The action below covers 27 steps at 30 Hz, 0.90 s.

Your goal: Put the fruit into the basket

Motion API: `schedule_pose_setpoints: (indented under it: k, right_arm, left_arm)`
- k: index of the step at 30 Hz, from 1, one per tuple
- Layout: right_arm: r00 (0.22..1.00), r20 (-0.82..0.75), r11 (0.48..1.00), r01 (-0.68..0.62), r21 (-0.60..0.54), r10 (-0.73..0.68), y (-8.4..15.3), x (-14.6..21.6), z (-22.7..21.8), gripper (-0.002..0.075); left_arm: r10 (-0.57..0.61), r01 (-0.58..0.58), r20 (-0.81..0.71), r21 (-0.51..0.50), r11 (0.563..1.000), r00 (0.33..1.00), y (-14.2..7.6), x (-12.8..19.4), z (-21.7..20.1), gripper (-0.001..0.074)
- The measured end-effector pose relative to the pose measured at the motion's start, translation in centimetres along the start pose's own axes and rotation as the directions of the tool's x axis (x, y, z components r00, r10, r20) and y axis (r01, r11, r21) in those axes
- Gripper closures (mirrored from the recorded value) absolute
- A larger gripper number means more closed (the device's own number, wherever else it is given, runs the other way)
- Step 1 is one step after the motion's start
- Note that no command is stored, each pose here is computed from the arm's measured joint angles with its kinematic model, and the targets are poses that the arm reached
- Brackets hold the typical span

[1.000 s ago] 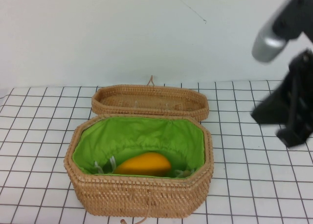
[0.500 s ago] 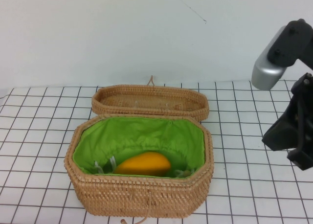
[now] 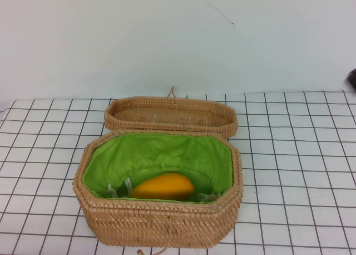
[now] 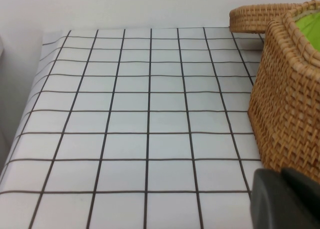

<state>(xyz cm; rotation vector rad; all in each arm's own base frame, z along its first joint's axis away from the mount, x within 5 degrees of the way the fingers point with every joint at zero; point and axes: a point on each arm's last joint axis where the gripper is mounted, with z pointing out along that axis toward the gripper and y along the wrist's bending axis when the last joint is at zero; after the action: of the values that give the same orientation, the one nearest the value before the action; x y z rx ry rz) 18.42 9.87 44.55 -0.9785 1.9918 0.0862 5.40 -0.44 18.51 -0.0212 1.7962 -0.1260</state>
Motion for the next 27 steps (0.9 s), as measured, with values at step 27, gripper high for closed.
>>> schedule_pose_setpoints:
  k: [27]
  right_arm:
    - [0.819,0.521,0.72,-0.509,0.471,0.238,8.4,26.6,1.3,0.0726]
  left_arm:
    - [0.0,0.0,0.0,0.0,1.0,1.0,0.0,0.0,0.0,0.0738]
